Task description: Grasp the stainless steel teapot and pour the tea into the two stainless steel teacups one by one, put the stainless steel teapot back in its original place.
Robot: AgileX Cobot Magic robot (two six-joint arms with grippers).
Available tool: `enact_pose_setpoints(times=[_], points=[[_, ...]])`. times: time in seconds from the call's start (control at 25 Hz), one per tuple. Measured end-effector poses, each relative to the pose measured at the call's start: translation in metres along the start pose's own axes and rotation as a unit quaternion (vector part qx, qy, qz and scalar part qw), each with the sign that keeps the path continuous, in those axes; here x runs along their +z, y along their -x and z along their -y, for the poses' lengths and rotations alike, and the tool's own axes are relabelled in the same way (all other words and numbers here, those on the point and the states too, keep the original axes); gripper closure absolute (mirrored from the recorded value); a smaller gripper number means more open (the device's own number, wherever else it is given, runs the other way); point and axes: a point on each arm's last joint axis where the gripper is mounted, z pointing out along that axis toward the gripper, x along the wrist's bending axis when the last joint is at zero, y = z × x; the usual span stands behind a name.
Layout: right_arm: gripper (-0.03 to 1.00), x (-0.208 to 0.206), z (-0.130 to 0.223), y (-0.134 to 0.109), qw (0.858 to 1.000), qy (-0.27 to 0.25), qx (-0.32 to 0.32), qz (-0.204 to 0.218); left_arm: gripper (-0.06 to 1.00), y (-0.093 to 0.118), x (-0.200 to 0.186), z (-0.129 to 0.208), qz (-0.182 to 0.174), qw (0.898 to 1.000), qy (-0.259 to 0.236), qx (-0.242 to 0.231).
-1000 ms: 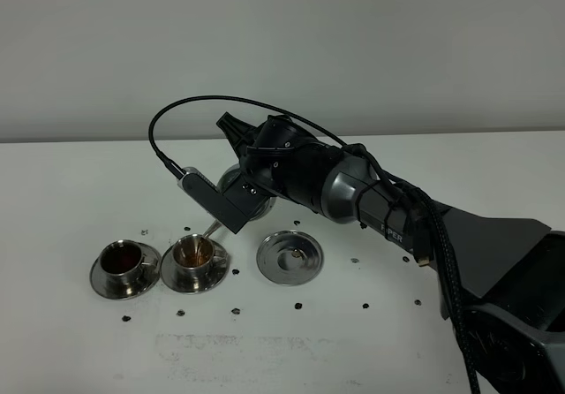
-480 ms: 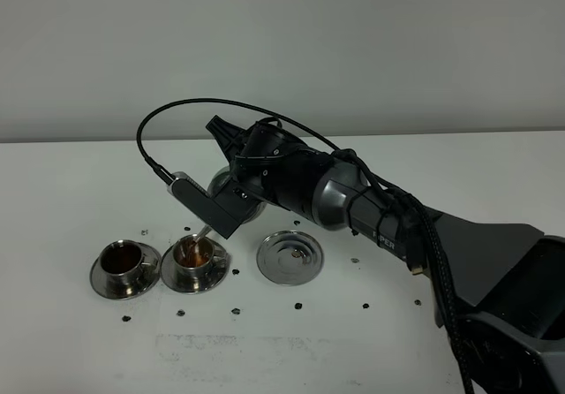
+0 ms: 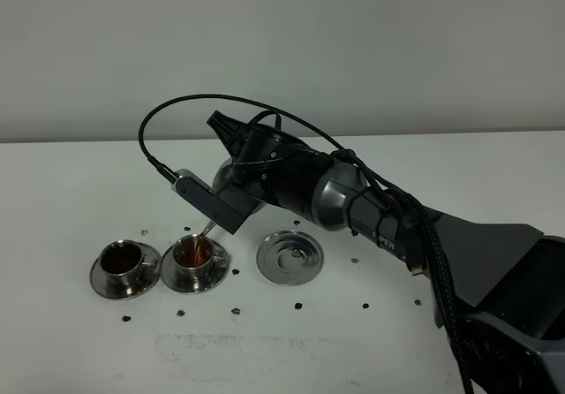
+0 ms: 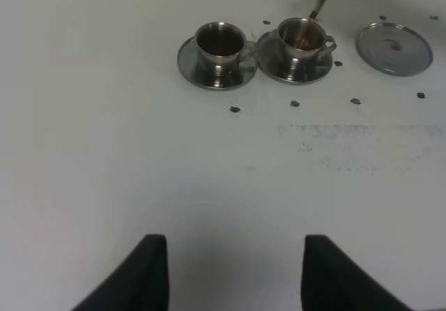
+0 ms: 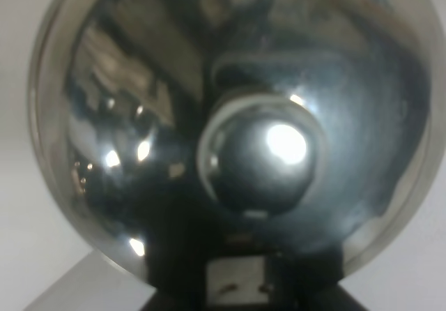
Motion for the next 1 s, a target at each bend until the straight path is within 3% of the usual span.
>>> enact_pose_setpoints(times=[1.0], points=[[0.76, -0.0021, -0.0014, 0.0032, 0.999, -0.023, -0.022, 0.009, 0.45, 0.0000, 0.0000, 0.0000, 0.000, 1.000, 0.000, 0.000]])
